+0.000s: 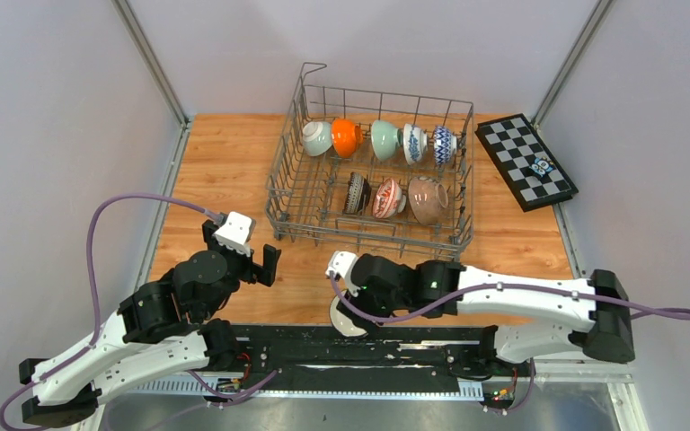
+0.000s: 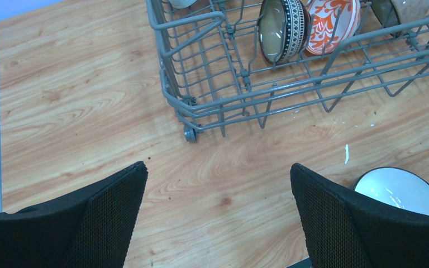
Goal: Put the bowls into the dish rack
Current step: Pick up the bowl from the center of the board.
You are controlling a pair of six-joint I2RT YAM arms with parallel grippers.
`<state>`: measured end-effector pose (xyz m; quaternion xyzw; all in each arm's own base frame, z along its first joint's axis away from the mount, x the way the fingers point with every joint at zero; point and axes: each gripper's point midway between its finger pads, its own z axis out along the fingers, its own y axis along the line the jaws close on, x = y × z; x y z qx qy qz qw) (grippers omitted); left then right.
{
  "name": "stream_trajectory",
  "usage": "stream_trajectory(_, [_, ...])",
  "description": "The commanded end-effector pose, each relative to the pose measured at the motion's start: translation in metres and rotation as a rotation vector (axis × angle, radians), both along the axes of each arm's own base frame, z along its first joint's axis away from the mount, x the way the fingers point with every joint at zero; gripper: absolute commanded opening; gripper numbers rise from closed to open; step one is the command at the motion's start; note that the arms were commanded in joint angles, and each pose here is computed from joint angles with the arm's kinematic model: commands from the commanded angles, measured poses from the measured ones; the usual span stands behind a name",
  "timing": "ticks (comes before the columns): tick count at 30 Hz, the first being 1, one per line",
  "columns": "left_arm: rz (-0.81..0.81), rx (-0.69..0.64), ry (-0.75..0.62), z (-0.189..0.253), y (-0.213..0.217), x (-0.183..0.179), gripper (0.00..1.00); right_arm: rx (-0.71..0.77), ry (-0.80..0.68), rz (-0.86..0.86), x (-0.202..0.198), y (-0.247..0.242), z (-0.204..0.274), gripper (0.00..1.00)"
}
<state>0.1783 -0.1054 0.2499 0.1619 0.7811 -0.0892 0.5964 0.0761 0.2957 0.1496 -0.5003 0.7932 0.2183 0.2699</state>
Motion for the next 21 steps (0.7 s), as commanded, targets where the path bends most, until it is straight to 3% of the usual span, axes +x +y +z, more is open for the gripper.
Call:
stream_trajectory(1, [0.007,0.005,0.007,-0.004,0.001,0.000,1.00,-0.106,-0.002,0.079,-0.011,0.006,-0.018,0.68])
stream_trajectory(14, [0.005,0.005,0.008,-0.005,0.001,0.000,1.00,-0.285,0.045,0.241,-0.041,0.038,-0.059,0.71])
stream_trajectory(21, [0.007,0.005,0.008,-0.005,0.002,0.000,1.00,-0.345,0.048,0.256,-0.046,0.041,-0.078,0.67])
